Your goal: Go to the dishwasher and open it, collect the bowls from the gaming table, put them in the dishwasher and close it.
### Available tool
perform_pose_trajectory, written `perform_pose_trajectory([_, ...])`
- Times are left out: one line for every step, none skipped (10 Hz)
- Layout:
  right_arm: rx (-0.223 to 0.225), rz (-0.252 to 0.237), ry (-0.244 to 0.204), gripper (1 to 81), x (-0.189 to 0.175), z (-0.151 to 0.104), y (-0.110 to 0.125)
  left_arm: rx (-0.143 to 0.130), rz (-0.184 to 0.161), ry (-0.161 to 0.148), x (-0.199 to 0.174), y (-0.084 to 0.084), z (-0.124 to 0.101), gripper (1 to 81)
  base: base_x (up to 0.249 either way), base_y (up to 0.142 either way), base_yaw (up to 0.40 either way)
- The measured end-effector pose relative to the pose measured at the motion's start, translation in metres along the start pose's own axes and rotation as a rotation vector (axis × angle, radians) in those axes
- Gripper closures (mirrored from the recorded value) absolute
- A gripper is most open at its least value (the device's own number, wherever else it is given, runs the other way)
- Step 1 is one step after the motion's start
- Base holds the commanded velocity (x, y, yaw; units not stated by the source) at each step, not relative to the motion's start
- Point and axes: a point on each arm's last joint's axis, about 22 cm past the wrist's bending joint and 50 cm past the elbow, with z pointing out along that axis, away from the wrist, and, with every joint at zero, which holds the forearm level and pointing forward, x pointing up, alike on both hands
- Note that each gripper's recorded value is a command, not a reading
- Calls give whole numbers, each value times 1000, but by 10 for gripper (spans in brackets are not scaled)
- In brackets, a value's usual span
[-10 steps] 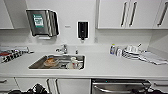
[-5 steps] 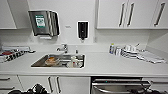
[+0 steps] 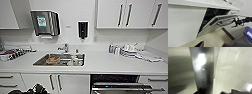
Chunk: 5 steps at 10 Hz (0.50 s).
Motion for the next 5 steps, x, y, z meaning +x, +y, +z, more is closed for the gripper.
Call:
perform_pose_trajectory([-21,5,-9,10,-2,2,11,-1,-1,0,0,0,0,10,-72,0,0])
perform_pose_trajectory([-36,14,-12,10,-3,4,19,-1,-1,0,-1,0,0,10,-72,0,0])
perform_pose_trajectory([-48,18,-14,10,-4,7,27,-3,-5,-5,-4,1,1,10,-72,0,0])
perform_pose_trajectory([-62,22,-17,10,-4,9,36,-4,-8,-8,-5,1,1,10,-72,0,0])
perform_pose_trajectory([-62,25,-14,10,-5,13,38,-9,-5,-4,-3,2,3,10,-72,0,0])
